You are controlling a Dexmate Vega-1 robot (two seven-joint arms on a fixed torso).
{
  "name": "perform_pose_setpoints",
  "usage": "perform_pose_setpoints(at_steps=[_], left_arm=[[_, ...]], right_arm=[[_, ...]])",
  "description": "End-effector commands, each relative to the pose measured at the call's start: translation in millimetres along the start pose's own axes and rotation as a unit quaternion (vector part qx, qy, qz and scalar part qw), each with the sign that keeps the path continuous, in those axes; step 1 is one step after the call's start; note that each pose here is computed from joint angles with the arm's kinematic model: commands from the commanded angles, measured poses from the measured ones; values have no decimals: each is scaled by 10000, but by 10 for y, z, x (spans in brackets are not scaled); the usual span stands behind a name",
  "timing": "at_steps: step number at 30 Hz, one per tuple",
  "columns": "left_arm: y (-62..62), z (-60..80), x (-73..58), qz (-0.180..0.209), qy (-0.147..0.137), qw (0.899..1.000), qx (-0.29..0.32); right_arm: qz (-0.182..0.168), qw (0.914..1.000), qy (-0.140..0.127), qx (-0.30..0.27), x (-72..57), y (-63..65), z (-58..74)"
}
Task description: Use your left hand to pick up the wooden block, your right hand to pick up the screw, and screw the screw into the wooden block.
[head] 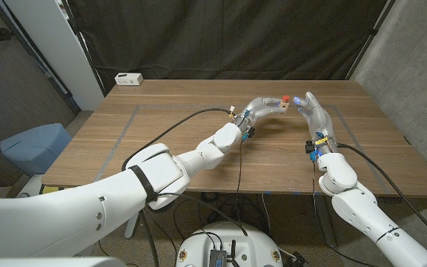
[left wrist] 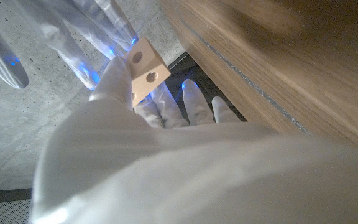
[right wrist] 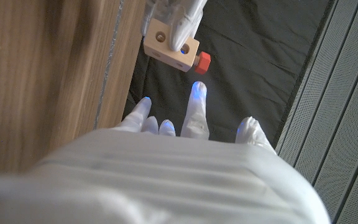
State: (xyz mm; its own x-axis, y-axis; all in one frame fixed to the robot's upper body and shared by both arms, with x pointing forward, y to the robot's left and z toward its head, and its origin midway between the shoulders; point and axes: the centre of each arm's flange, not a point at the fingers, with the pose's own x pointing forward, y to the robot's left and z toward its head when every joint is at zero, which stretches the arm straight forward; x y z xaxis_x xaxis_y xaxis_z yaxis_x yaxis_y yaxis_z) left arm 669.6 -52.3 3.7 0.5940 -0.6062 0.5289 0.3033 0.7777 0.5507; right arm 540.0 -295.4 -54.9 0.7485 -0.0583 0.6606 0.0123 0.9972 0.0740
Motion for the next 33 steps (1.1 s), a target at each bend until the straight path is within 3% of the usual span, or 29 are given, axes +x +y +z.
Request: perform_pose_setpoints(at_steps=[1,13,33], left_arm=[[-12,17,8,-51,-28,10000,21],[-9,11,18,-58,12,10000,30],[15,-15,27,-57,107,9999,24]], right_arm=[[167,9998,58,-36,66,-21,28],[513,9986,134,-77,153,7,35],[753,9969,204,-48,232,67,2]])
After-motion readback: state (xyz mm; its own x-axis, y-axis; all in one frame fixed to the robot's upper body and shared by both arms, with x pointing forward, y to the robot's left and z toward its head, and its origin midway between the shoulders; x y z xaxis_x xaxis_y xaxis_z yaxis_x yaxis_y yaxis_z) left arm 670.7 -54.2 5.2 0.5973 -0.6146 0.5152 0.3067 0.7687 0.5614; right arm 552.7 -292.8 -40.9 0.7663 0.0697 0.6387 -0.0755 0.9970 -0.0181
